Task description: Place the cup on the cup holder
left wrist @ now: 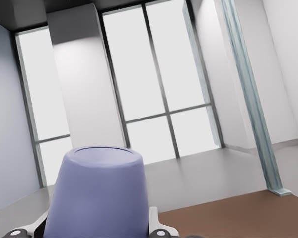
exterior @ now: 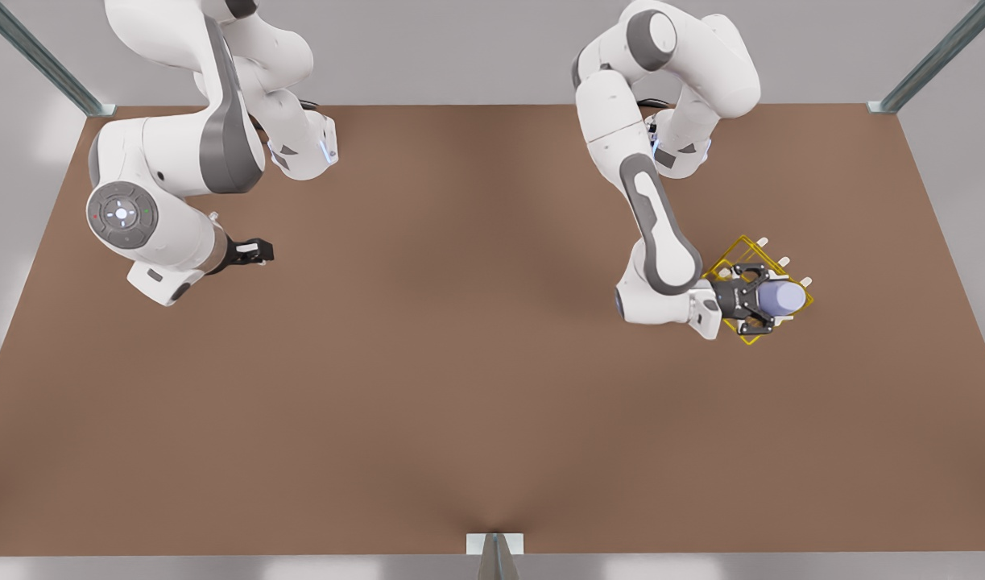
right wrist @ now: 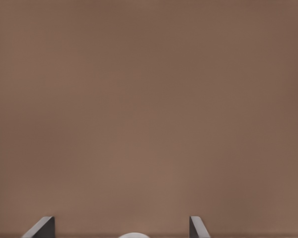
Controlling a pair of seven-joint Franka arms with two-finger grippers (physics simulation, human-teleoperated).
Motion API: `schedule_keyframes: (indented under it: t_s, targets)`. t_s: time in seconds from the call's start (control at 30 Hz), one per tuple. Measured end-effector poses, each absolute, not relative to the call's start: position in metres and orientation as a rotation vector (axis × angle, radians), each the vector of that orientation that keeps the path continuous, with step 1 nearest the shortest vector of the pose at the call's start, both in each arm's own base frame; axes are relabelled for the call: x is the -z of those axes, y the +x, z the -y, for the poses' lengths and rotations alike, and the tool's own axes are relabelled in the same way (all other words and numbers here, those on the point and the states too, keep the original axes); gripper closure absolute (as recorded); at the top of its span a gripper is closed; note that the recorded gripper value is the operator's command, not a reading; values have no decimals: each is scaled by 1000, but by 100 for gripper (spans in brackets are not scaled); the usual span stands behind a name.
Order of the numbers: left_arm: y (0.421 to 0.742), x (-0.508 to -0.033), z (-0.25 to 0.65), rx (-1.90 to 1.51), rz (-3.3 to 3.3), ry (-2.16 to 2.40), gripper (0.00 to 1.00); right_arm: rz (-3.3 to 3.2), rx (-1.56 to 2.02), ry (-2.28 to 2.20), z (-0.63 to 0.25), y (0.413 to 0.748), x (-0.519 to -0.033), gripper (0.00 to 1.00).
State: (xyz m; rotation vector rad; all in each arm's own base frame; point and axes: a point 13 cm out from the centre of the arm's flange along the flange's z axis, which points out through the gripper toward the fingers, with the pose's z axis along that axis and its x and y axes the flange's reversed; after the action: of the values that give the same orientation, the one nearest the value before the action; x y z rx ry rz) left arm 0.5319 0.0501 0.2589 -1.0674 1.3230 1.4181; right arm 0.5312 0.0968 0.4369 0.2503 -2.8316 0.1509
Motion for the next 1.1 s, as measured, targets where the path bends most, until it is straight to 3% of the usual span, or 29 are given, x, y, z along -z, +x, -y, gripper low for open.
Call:
schedule_keyframes:
  t_s: [0.6, 0.67, 0.7, 0.9, 0.97, 1.0, 1.03, 1.1]
  targets:
    - [537, -199, -69, -1411, -1433, -1066, 24, 2826, -154, 252, -98, 533, -432, 0]
    - [537, -192, -69, -1400, -1439, -1072, 21, 2826, -154, 253, -99, 533, -432, 0]
    - [537, -190, -69, -1394, -1440, -1074, 0, 2826, -155, 253, -99, 533, -432, 0]
    - [541, -190, -66, -1340, -1441, -1104, 0, 2821, -157, 252, -99, 533, -429, 0]
    - [553, -228, -18, -1176, -1504, -1202, 0, 2821, -156, 251, -99, 534, -429, 0]
    - [575, -270, 44, -1010, -1547, -1304, 0, 2820, -156, 252, -99, 534, -429, 0]
    - [598, -337, 107, -838, -1565, -1422, 0, 2820, -156, 252, -98, 534, -429, 0]
    - [606, -462, 165, -640, -1626, -1626, 0, 2820, -157, 252, -98, 534, -429, 0]
